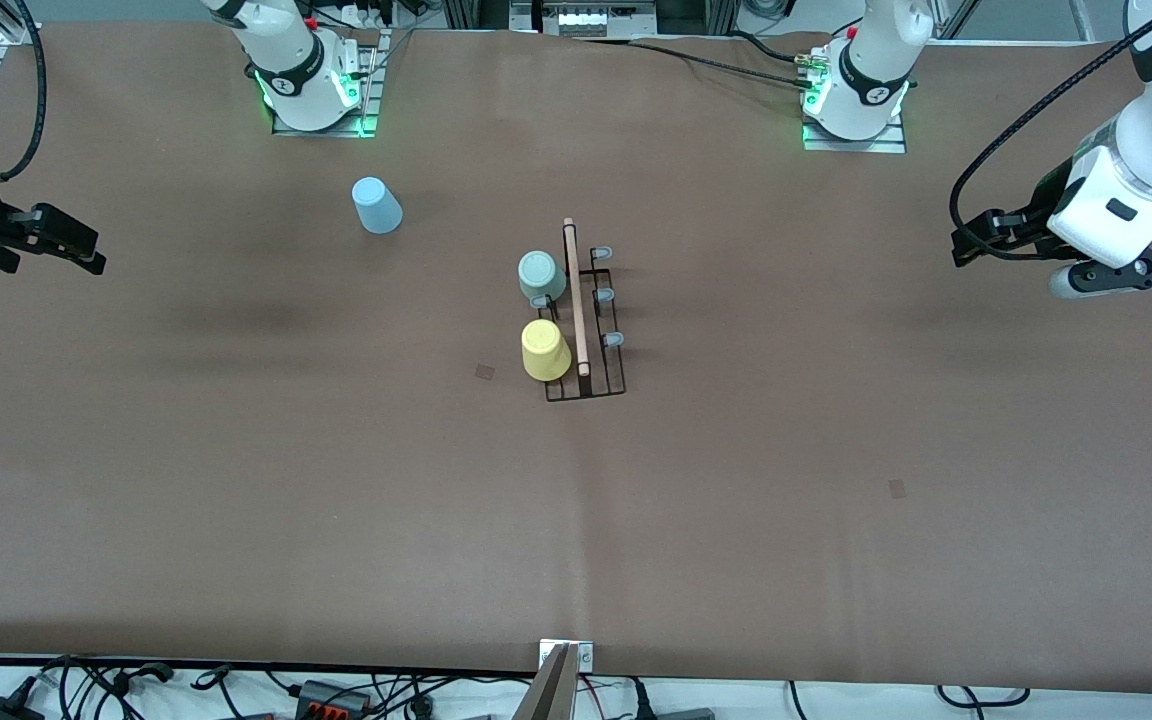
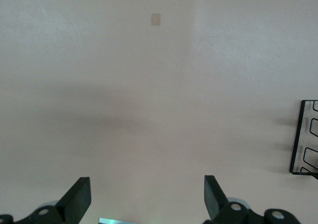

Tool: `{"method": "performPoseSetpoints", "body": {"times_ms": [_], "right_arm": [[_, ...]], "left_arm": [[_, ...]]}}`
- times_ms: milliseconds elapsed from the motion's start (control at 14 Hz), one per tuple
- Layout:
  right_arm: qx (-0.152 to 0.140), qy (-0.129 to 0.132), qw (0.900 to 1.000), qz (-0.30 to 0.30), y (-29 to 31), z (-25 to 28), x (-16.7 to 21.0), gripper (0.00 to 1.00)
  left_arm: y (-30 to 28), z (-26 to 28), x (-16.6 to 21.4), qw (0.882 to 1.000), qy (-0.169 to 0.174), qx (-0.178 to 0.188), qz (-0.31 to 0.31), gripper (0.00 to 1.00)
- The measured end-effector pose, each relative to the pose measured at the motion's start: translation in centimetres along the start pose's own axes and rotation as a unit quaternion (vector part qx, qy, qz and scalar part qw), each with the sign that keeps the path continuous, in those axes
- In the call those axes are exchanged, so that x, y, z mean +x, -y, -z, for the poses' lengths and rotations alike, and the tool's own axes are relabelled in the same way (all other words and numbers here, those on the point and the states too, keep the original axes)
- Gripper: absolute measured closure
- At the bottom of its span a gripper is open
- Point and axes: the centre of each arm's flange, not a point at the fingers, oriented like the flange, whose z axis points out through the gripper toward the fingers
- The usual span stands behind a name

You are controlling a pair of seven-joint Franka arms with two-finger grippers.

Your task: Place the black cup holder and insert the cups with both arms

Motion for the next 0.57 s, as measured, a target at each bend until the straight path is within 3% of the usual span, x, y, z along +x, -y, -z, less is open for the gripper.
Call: {"method": "performPoseSetpoints", "body": {"times_ms": [571], "right_arm": [[0.0,-0.002,1.0,0.006,0.63,0.04,0.07,0.0]], "left_arm": [[0.0,0.0,0.0,1.0,0.0,0.0,0.0,0.0]]}}
